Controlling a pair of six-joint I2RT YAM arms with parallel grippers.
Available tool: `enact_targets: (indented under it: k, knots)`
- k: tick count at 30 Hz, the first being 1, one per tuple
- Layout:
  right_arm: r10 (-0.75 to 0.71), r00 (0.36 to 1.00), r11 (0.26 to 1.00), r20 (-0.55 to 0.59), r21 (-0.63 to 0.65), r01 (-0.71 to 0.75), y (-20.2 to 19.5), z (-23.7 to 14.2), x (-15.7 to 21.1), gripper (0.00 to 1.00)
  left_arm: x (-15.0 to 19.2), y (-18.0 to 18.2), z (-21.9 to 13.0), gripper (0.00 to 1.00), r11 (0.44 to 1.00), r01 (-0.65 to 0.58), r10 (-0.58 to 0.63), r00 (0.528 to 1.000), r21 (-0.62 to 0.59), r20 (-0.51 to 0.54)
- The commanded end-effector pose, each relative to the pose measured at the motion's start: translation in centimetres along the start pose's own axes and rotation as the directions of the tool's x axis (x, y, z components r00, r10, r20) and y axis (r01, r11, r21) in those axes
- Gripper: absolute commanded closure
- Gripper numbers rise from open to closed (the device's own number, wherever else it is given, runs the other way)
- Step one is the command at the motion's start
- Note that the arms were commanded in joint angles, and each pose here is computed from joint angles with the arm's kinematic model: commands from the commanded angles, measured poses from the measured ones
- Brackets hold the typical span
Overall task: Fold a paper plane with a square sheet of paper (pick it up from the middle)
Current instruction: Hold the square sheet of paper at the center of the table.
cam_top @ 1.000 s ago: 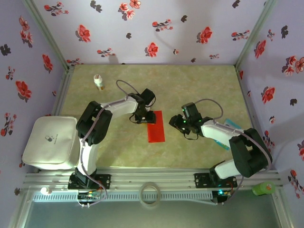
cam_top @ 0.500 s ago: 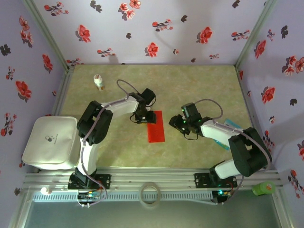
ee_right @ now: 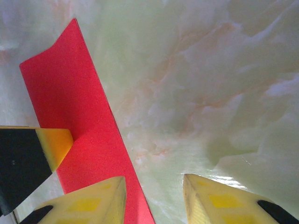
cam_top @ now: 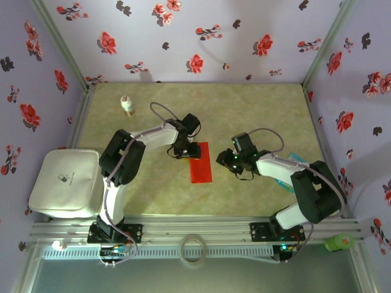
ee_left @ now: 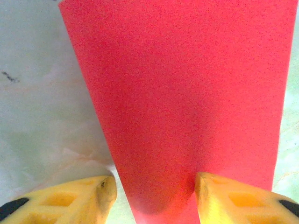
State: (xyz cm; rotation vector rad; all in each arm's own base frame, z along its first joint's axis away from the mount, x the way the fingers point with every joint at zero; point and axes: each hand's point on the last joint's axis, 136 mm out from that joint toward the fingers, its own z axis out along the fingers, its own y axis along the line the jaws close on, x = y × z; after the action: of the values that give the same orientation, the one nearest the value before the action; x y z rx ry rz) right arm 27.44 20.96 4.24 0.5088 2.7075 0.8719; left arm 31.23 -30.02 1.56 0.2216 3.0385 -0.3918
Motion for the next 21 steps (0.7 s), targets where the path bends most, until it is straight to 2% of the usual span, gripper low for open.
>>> enact_targets:
  k: [1,17,21]
  knots:
    - [-0.028,1.000,0.999,-0.005,-0.024,0.028,1.3,0.0,-0.2,0.63,2.9,5.3,5.1,0.48,0.982,0.039,-0.059,0.993,-0.182,-0.102]
    - [-0.034,0.999,0.999,-0.013,-0.022,0.034,1.4,0.3,0.0,0.62,3.2,5.0,5.6,0.47,0.986,0.001,-0.021,0.993,-0.165,-0.119]
    - [-0.062,0.998,0.996,-0.025,-0.071,0.060,2.8,0.5,0.1,0.69,3.1,4.9,5.6,0.47,0.986,0.009,-0.028,0.993,-0.166,-0.115]
